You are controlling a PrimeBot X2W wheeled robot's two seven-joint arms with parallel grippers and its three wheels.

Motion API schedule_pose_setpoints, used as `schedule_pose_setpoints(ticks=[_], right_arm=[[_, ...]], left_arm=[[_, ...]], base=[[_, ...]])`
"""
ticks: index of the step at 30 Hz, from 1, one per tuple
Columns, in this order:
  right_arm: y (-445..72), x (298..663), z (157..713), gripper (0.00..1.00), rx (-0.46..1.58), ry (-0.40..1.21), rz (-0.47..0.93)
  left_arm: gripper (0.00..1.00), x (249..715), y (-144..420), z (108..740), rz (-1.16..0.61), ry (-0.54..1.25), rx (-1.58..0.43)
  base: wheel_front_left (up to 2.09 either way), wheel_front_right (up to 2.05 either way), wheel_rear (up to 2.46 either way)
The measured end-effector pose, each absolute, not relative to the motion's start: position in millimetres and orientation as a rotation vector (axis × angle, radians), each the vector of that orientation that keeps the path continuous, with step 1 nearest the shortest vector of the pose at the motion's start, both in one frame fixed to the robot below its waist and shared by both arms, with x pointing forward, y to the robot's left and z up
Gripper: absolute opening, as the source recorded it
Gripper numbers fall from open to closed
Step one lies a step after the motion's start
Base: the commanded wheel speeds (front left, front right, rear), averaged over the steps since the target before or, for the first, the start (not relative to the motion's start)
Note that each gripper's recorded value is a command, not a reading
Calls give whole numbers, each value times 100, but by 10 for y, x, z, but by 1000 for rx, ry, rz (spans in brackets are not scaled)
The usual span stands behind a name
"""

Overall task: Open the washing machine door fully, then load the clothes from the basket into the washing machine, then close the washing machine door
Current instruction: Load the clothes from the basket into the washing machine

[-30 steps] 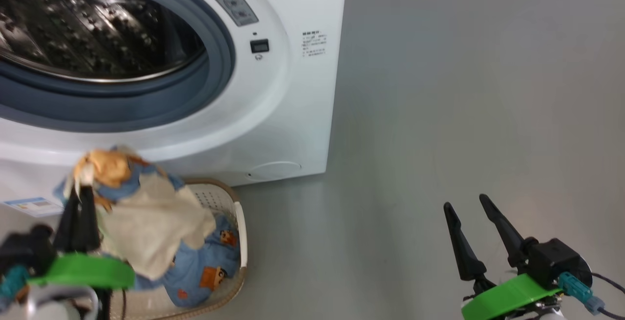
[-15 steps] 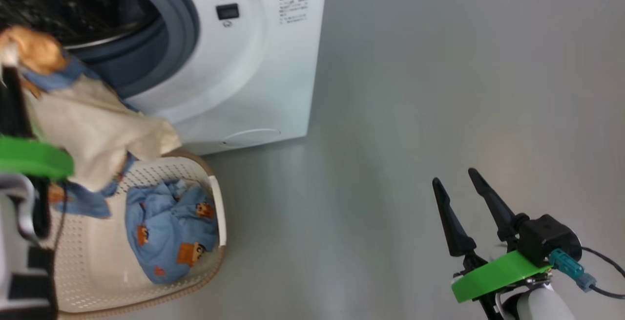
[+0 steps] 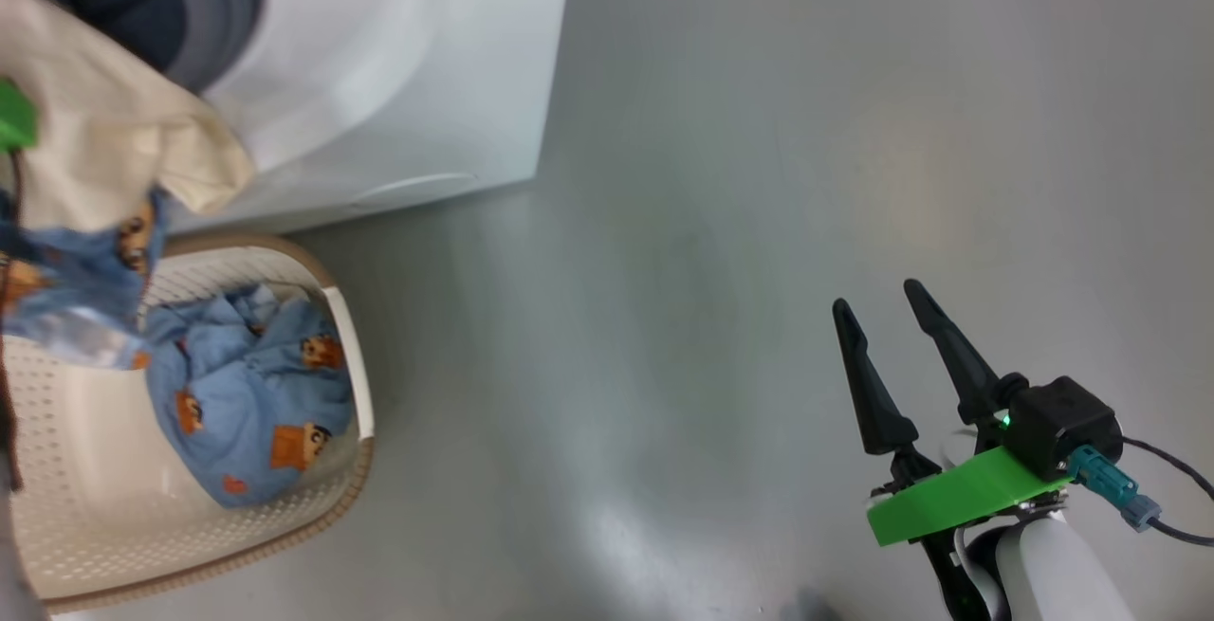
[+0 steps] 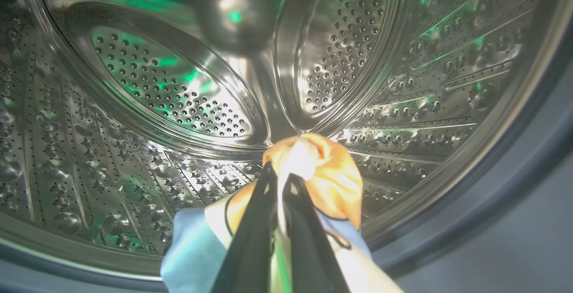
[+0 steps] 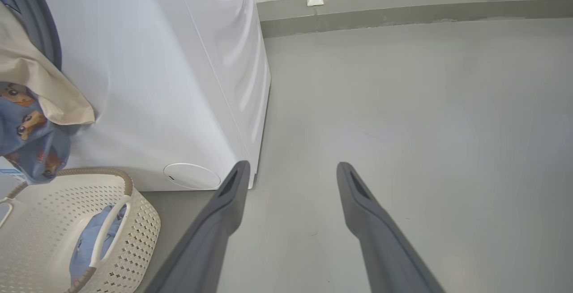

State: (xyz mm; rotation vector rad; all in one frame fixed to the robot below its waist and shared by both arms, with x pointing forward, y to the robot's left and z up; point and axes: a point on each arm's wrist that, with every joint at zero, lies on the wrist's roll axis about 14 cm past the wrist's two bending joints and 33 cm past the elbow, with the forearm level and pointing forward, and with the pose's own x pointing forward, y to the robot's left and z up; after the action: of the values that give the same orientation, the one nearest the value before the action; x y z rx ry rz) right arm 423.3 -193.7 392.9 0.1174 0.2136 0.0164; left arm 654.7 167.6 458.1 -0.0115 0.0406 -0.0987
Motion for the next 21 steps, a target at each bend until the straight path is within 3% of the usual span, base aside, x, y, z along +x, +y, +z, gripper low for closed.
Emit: schedule_pose_setpoints(ticks=[12, 21], right_arm=[[-2055, 4252, 3559, 100, 130, 300, -32], [-2026, 4288, 3320, 100, 159, 349, -34]], left_arm=[[0, 7031, 1567, 3917, -109, 198, -11], [0, 7308, 1523, 3952, -111, 33, 75]], base=[[0, 0, 0], [0, 0, 0]])
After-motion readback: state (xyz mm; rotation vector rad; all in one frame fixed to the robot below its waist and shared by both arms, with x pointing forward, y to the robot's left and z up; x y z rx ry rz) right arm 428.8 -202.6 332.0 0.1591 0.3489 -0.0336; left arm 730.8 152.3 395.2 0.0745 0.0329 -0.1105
